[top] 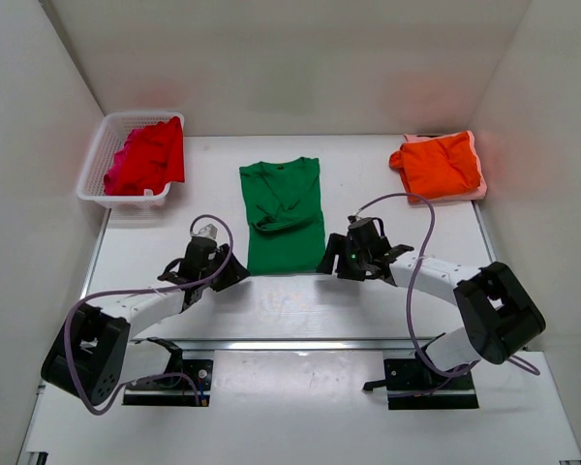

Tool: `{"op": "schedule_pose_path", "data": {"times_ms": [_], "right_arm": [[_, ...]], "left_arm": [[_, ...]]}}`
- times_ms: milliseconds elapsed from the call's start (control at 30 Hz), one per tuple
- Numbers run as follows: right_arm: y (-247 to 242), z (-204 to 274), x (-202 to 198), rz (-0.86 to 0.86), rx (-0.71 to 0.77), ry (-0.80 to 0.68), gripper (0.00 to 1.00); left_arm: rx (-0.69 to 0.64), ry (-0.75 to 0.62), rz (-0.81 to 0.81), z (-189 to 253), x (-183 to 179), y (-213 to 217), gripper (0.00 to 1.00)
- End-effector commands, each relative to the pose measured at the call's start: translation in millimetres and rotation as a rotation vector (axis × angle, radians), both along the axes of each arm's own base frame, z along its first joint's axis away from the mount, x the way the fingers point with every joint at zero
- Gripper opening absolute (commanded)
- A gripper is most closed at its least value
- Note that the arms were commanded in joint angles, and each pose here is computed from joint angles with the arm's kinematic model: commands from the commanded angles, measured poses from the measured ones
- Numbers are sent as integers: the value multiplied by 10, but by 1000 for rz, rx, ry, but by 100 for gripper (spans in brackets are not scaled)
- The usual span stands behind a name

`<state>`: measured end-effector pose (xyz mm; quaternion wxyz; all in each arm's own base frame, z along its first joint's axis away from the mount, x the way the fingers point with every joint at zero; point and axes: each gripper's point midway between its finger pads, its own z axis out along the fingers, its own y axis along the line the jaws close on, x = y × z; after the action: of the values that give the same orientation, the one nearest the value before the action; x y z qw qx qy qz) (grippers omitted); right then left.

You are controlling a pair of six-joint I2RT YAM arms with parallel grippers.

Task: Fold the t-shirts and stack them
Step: Grab one side of the 2/3 rectangular tshirt with both arms

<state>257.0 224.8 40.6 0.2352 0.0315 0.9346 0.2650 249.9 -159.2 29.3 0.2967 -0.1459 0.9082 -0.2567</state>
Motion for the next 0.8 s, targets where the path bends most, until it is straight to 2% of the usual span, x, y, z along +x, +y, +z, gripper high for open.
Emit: {"op": "schedule_pose_path", "data": {"times_ms": [0,100,300,367,433,467,500,533,567,667,767], "right_arm": [[59,119,197,-128,47,-64,61],[99,111,247,-159,60,-66,59],[178,-22,282,-195,69,-40,55],[195,-103,303,-202,64,-29,54],[227,-165,289,-203,68,-14,49],[241,-172,322,-195,61,-32,42],[238,-188,352,-194,55,-37,24],[232,-220,334,-192,48,-29,9],[262,-212,316,-174,35,-24,0],[303,-156,115,-106,-7,-3,0],[276,-63,-247,-15,-49,18,0]], "left_arm": [[-3,-76,93,86,192,20,53],[-14,-32,107,-5,189,-33,55],[-43,-35,154,-66,288,-147,57],[-48,-58,182,-25,361,-170,56],[-33,-71,186,-53,412,-185,53],[-32,-70,187,-65,431,-205,46],[-21,-65,189,-88,443,-180,32],[-25,-49,177,-129,433,-201,10],[-39,-33,150,-147,389,-232,1],[-32,-4,89,-121,243,-246,0],[20,74,-6,-138,-172,-181,0]]}}
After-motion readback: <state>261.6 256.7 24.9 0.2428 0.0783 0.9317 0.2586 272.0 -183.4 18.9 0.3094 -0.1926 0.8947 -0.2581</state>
